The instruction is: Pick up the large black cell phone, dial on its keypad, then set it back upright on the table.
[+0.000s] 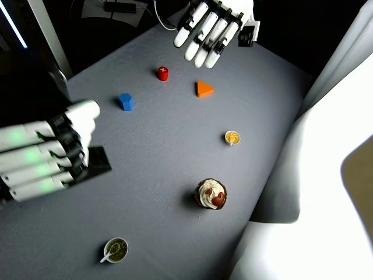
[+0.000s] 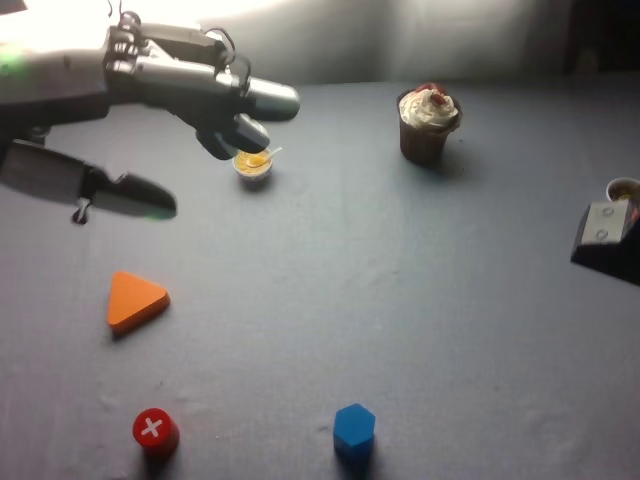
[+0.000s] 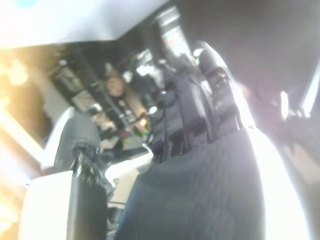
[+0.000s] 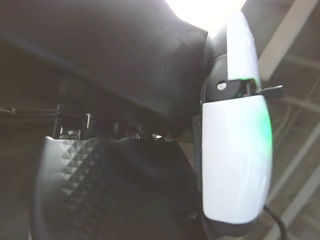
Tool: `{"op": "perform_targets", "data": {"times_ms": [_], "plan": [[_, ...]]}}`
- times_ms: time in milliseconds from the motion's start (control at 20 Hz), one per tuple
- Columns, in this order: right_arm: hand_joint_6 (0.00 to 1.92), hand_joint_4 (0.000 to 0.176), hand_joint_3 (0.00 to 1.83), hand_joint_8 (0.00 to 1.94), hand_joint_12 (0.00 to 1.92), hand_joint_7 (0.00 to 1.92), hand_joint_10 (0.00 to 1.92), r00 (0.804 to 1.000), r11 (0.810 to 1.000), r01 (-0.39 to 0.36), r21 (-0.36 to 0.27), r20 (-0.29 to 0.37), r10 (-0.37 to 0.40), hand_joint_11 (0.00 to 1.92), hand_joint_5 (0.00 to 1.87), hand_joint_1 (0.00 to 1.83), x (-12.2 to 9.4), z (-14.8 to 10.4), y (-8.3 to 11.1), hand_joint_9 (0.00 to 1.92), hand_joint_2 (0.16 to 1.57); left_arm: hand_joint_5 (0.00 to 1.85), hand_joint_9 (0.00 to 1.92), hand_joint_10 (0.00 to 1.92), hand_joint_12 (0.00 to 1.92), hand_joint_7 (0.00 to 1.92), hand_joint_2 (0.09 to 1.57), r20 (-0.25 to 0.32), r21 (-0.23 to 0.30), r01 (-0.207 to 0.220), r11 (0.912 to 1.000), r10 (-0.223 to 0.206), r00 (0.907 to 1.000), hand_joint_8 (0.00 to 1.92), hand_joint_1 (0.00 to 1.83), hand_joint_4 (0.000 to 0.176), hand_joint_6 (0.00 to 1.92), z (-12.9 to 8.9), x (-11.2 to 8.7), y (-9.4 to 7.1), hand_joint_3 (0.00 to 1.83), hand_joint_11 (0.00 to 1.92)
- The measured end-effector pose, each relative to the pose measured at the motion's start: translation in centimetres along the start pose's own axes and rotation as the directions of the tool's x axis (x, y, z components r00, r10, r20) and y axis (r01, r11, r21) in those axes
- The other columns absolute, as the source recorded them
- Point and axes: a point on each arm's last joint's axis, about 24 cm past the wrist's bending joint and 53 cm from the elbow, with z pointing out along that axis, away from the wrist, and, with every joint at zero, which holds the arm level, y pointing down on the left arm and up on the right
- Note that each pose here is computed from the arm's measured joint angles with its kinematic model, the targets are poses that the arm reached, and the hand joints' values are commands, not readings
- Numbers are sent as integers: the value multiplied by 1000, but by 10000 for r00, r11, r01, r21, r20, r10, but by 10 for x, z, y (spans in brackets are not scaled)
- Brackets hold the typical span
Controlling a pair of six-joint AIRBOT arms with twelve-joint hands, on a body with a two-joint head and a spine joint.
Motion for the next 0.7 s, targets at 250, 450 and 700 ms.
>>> {"op": "perform_targets", "data": {"times_ms": [250,450,700], "plan": [[673,0,0,1256,1439,957,1147,9991,9993,-342,172,-236,346,832,1052,1259,1,-13,2,911,1117,134,641,1874,1921,671,1262,-1177,-571,71,9983,-138,9929,1487,1332,116,1,14,34,13,10,529],[738,0,1,1274,1427,941,1140,9994,9995,-281,127,-189,283,811,1020,1250,-3,-15,3,908,1127,42,594,1869,1921,566,1296,-799,-118,-28,9999,19,9968,1568,1414,120,0,40,39,2,21,553],[786,0,1,1263,1437,843,1439,9996,9997,-201,164,-212,204,745,951,1363,-10,-14,-5,814,1158,18,571,1851,1921,556,1294,-411,-576,586,9966,-610,9973,1569,1448,127,3,79,51,13,20,558]]}}
